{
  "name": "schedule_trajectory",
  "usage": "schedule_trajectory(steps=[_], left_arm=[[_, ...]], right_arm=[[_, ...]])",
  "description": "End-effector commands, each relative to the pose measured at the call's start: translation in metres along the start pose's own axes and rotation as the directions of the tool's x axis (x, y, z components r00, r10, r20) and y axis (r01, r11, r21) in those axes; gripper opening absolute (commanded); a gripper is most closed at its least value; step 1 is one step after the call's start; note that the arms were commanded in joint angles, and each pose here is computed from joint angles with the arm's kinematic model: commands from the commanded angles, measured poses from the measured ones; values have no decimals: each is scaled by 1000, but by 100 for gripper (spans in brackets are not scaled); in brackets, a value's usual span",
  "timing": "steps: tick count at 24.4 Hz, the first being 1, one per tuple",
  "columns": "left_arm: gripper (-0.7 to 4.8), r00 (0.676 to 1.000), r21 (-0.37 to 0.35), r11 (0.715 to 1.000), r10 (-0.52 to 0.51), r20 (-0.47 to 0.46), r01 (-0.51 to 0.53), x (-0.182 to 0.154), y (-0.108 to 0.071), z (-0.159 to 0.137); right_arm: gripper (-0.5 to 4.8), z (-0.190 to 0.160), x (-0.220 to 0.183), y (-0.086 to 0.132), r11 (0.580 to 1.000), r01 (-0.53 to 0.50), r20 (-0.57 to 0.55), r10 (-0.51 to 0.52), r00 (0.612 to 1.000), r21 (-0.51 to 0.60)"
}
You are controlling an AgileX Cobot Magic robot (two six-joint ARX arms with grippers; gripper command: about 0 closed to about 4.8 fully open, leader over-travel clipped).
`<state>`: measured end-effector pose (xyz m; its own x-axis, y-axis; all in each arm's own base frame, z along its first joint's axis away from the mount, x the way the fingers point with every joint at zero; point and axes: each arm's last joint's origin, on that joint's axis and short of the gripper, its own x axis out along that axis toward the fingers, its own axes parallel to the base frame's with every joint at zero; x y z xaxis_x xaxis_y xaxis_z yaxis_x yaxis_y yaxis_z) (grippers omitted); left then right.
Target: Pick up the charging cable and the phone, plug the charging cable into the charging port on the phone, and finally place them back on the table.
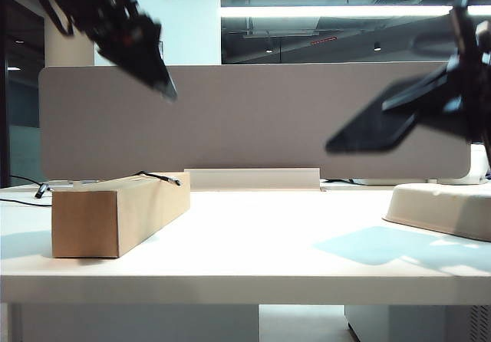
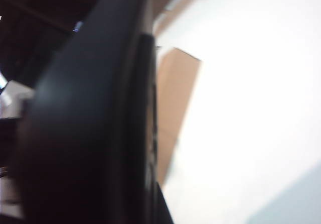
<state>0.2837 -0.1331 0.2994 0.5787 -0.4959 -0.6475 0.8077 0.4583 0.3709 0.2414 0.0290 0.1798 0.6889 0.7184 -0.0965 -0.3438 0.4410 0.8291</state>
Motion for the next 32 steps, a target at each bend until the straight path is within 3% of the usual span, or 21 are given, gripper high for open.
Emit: schedule_trajectory(steps=[1,8,18,27,32], left_arm=[[264,997,115,993,-16,-81,25,22,-2,-6],[279,959,274,957,-21,-282,101,46,-3,-19],[279,957,461,882,45,-288,97,48,-2,-8],[277,952,515,849,51,-301,117,76,-13,-5],[263,927,516,847,79,-366,131,88,-14,-12]], right_arm=[[-5,9,-13,32,990,-98,30,101,994,-98],[-5,12,-34,67,968,-155,78,172,982,-196],[-5,11,-36,69,969,-158,63,173,983,-189],[-5,10,-36,69,967,-170,46,182,982,-189],[-5,10,-36,69,967,-174,41,184,982,-189]])
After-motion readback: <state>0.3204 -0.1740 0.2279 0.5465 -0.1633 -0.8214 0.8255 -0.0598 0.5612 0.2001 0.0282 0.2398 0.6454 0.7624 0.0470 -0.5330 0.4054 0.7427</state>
